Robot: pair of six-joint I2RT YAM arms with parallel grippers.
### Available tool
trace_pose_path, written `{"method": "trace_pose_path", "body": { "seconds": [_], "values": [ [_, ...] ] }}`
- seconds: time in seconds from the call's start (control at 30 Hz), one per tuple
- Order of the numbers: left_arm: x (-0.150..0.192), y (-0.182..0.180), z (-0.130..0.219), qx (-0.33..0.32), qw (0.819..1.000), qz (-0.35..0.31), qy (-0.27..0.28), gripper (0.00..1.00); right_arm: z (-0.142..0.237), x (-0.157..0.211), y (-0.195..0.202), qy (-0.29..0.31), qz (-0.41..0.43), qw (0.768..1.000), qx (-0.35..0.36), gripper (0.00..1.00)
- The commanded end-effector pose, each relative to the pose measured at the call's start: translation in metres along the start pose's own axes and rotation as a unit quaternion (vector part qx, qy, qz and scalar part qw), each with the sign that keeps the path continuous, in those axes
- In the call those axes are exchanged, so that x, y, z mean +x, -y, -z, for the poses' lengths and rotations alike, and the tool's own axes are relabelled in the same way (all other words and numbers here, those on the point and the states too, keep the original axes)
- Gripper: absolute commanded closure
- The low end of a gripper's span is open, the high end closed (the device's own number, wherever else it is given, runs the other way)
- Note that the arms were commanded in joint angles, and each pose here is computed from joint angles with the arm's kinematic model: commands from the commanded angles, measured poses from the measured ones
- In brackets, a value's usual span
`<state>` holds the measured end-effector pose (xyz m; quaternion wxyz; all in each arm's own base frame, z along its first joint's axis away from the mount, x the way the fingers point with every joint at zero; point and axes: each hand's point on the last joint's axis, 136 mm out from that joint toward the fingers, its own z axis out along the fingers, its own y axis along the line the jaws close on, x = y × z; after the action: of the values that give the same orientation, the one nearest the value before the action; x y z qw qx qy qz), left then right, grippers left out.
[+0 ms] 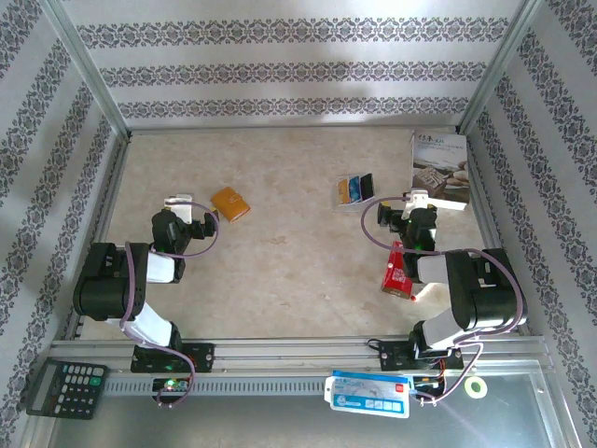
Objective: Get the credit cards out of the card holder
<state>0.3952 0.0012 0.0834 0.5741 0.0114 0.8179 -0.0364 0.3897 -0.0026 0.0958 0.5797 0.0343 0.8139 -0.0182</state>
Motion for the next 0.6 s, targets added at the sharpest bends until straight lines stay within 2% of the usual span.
{"method": "trace_pose_path", "body": {
  "seconds": [0.0, 0.3, 0.57],
  "values": [
    [-0.0057, 0.001, -0.003, -0.002, 1.0, -0.005, 0.004, 0.0, -0.0039, -0.0134, 0.004, 0.021, 0.0, 1.0, 0.007, 0.02],
    [-0.0064, 0.0015, -0.0027, -0.001, 1.0, -0.005, 0.006, 0.0, -0.0034, -0.0136, 0.0038, 0.022, 0.0, 1.0, 0.007, 0.02],
    [-0.0062, -0.0083, -0.0018, -0.03, 1.0, 0.005, 0.007, 0.0, -0.0033, -0.0137, 0.0037, 0.022, -0.001, 1.0, 0.007, 0.02]
  ]
}}
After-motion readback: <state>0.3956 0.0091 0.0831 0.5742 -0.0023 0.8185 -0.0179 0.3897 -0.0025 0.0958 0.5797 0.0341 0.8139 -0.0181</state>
